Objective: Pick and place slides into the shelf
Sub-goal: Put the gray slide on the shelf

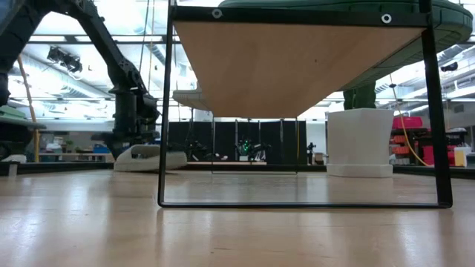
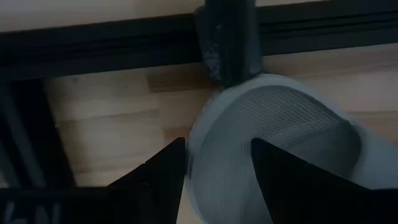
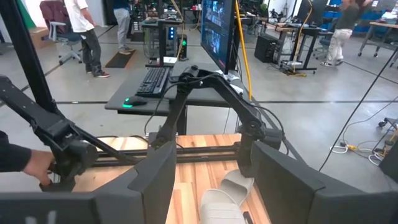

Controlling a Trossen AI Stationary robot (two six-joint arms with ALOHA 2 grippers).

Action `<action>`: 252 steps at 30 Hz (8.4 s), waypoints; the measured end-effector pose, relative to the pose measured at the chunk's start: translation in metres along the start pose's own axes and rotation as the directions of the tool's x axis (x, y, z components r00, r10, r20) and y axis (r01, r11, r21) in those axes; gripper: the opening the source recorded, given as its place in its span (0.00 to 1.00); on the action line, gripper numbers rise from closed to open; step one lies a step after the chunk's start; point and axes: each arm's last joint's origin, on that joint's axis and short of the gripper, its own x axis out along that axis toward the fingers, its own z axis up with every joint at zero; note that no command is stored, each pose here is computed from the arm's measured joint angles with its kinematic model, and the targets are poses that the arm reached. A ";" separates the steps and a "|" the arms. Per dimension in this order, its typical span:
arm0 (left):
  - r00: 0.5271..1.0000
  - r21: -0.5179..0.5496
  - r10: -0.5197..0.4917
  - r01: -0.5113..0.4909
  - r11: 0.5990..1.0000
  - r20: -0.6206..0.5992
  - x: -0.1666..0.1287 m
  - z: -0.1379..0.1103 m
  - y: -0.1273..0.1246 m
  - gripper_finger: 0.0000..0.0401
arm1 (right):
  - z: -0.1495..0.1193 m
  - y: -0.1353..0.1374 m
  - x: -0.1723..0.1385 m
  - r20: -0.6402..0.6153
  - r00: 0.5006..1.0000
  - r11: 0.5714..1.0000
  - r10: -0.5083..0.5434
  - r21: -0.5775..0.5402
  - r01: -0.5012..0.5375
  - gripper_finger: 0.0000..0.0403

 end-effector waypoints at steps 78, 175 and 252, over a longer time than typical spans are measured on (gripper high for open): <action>0.283 0.098 -0.401 0.701 0.707 0.871 -0.280 -0.151 -0.053 0.02 | -0.033 0.003 -0.043 -0.321 0.941 0.994 0.105 0.046 -0.095 0.49; 0.644 -0.252 -0.315 0.631 0.733 0.697 -0.208 -0.345 -0.182 0.02 | -0.039 0.003 -0.069 -0.357 0.929 0.995 0.097 0.060 -0.081 0.49; 0.782 -0.014 -0.337 0.403 0.915 0.525 -0.186 -0.364 -0.203 0.17 | -0.038 0.003 -0.037 -0.386 0.917 0.991 0.097 -0.045 -0.124 0.49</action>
